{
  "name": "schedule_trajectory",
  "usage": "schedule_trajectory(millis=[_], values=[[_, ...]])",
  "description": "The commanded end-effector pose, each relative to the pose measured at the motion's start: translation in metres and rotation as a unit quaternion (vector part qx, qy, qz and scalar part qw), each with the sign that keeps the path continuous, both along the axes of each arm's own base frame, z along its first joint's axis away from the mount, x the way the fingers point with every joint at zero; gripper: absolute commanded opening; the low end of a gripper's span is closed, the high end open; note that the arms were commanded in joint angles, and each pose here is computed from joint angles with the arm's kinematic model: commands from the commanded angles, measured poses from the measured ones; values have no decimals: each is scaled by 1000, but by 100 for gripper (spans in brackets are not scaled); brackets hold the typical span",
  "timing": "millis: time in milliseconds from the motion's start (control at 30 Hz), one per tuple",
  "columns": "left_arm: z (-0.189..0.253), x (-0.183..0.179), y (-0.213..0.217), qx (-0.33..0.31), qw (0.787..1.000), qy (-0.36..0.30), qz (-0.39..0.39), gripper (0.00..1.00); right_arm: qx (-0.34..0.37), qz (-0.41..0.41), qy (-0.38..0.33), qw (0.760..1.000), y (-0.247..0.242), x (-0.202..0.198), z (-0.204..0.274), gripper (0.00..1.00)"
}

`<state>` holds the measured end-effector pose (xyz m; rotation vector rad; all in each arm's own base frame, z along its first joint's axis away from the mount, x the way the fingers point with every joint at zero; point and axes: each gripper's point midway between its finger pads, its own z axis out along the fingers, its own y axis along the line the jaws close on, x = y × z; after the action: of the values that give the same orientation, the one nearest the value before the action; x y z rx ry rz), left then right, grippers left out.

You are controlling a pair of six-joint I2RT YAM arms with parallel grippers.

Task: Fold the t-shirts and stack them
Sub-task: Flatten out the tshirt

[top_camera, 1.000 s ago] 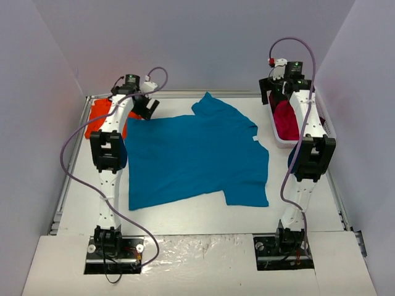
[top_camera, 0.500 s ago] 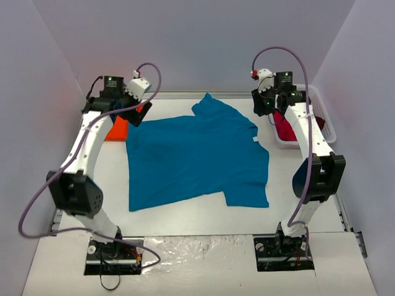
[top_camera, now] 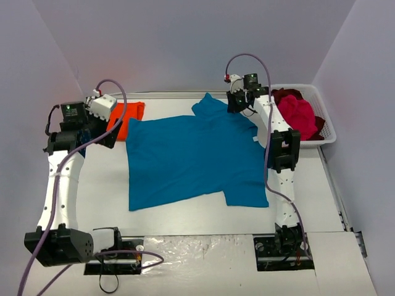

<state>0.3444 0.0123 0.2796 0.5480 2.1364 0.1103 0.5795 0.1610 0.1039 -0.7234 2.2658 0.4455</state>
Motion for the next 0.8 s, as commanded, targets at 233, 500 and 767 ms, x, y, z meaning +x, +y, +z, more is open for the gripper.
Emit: schedule_trajectory(millis=[233, 500, 767], values=[[7, -38, 14, -7, 999, -31, 35, 94, -1, 51, -90, 995, 76, 34, -5, 0], [1, -46, 25, -21, 998, -28, 58, 94, -19, 53, -129, 990, 101, 53, -36, 0], [-11, -48, 35, -43, 996, -20, 75, 94, -61, 10, -195, 979, 92, 87, -37, 0]])
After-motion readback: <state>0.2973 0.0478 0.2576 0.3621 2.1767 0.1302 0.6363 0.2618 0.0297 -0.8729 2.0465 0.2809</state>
